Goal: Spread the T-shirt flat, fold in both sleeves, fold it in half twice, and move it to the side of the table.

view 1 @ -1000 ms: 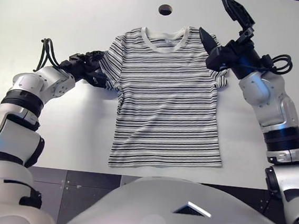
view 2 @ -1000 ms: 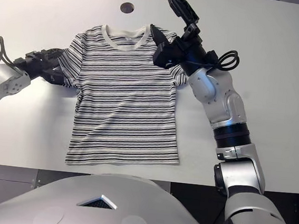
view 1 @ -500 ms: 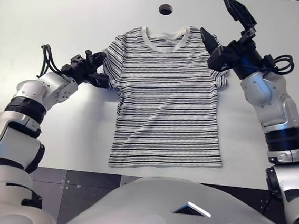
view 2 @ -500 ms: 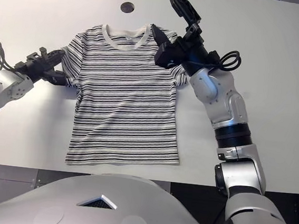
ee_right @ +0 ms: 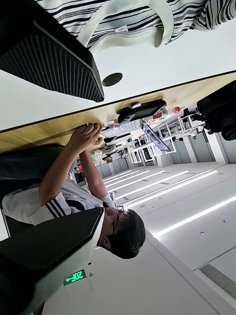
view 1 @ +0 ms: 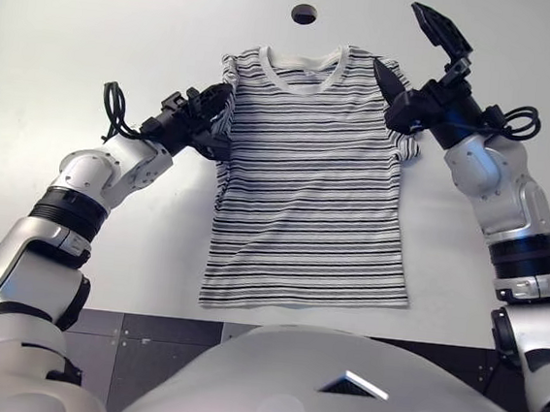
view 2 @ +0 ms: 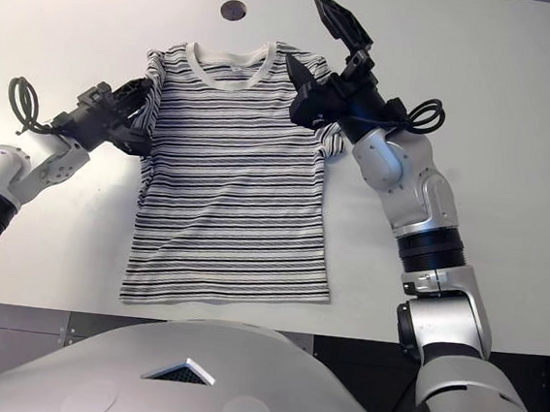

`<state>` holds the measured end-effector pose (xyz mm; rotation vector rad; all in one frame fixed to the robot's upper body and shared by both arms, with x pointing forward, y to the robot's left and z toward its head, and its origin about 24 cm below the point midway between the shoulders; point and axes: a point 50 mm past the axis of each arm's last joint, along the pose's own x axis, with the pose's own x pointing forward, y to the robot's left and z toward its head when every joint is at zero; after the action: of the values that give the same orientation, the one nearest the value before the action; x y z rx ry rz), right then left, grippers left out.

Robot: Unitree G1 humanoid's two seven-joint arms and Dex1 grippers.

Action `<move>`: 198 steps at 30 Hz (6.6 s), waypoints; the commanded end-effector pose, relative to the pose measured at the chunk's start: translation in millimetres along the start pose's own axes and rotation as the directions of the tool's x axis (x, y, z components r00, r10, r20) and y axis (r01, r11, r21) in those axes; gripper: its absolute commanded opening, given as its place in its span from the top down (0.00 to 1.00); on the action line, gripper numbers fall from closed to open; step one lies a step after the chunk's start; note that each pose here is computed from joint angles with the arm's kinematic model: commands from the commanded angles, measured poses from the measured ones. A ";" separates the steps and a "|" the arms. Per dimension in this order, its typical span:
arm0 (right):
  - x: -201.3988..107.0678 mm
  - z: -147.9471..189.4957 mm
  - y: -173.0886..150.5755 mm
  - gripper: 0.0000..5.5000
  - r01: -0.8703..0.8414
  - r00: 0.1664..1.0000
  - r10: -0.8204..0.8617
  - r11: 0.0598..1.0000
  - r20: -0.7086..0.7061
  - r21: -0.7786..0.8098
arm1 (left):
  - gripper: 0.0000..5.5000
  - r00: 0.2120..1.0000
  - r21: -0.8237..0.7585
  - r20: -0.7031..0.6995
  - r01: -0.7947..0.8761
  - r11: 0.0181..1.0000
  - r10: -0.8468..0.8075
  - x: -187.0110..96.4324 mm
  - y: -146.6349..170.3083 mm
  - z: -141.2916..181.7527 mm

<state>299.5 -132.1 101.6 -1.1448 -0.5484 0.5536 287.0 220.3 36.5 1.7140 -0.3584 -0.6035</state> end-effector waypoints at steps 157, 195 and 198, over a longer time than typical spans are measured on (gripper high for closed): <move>-161.3 40.8 20.2 0.45 -0.931 0.245 0.965 0.261 0.096 -0.254 | 0.28 0.520 -0.227 0.564 0.844 0.485 -0.641 -182.4 -2.3 92.5; -150.4 58.7 47.8 0.98 -0.925 0.289 0.903 0.349 0.319 -0.149 | 0.97 0.575 -0.313 0.662 0.795 0.519 -0.481 -166.2 -20.4 105.9; -147.7 67.0 43.4 0.98 -0.903 0.371 0.840 0.425 0.396 -0.057 | 0.97 0.631 -0.407 0.688 0.744 0.529 -0.358 -158.8 -8.7 107.6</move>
<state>139.0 -174.0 56.4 -1.1698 -0.0794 1.8375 91.1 225.1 40.1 0.9294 0.1349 -1.5638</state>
